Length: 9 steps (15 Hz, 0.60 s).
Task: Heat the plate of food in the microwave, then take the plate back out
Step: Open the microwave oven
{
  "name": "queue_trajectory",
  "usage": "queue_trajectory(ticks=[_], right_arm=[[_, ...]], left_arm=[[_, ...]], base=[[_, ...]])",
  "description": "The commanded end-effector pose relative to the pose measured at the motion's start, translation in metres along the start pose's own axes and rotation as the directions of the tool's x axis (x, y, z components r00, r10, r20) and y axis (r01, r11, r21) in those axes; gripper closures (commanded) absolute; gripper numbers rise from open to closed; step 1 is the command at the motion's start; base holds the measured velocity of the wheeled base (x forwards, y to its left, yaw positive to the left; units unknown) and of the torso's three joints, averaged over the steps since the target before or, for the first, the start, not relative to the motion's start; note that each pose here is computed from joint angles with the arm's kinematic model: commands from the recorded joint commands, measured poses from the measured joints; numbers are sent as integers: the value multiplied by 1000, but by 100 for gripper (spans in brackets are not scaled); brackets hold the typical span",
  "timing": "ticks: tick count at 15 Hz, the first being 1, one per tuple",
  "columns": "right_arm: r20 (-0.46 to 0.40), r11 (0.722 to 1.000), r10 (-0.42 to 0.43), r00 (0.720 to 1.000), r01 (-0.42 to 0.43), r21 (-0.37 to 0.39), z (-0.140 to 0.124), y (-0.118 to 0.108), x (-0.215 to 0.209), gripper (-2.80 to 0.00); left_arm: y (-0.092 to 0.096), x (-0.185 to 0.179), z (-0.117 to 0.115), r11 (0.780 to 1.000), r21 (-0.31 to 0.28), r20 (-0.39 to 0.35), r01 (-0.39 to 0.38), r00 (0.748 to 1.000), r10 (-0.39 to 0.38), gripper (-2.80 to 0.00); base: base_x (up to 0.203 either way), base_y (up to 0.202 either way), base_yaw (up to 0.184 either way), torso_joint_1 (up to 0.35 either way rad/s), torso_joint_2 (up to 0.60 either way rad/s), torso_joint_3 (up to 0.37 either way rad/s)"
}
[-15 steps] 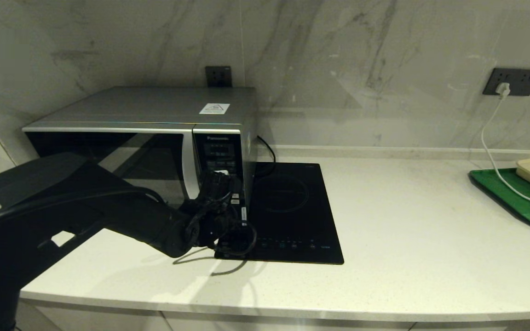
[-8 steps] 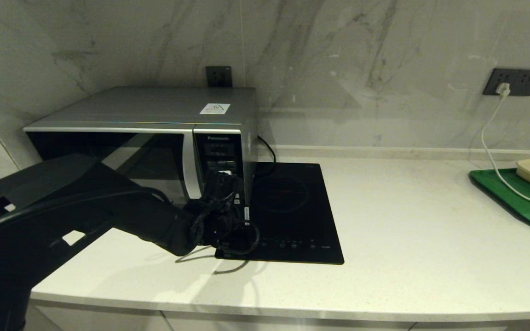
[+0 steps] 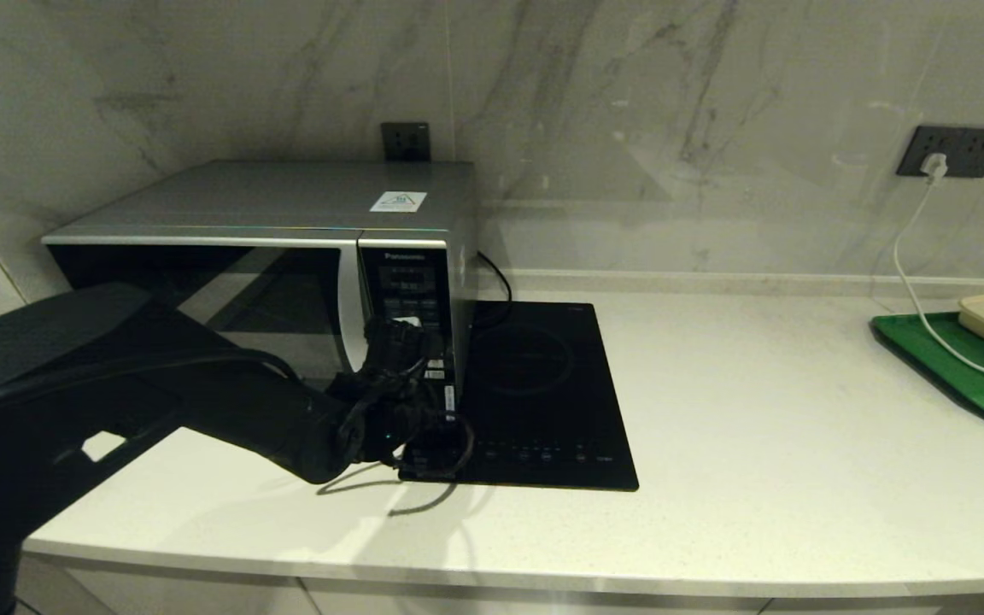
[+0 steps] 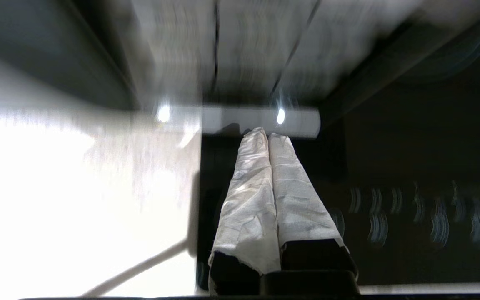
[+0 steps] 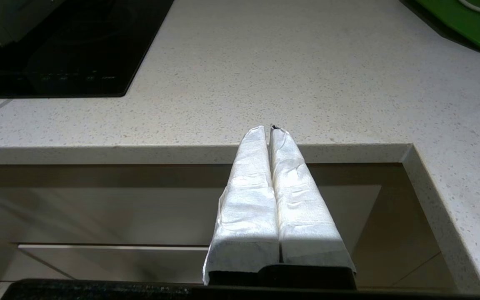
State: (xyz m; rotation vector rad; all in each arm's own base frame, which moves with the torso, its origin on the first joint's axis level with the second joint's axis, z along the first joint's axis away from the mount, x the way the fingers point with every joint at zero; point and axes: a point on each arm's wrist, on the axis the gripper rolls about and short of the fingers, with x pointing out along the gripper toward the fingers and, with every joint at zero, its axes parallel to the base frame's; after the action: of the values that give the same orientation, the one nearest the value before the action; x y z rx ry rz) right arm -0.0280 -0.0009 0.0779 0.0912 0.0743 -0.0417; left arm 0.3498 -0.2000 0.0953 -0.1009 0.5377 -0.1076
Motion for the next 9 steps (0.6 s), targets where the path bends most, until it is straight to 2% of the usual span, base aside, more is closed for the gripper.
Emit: queue_trajectory(ticks=[1,5,9], right_arm=[[-2,1000,0,1000,0,1,0,0,0,0],[-2,1000,0,1000,0,1,0,0,0,0],[-2,1000,0,1000,0,1,0,0,0,0]], left_arm=[[4,-46,-1,1000,16,-12,24,1000,-23,0],[23,-122,-16,998,41,-64,56,997,-53,0],[58,-198,-24,996,35,-72,80,994,-77,0]], base=[[0,0,0,0,0,0],[0,0,0,0,0,0],[0,0,0,0,0,0]])
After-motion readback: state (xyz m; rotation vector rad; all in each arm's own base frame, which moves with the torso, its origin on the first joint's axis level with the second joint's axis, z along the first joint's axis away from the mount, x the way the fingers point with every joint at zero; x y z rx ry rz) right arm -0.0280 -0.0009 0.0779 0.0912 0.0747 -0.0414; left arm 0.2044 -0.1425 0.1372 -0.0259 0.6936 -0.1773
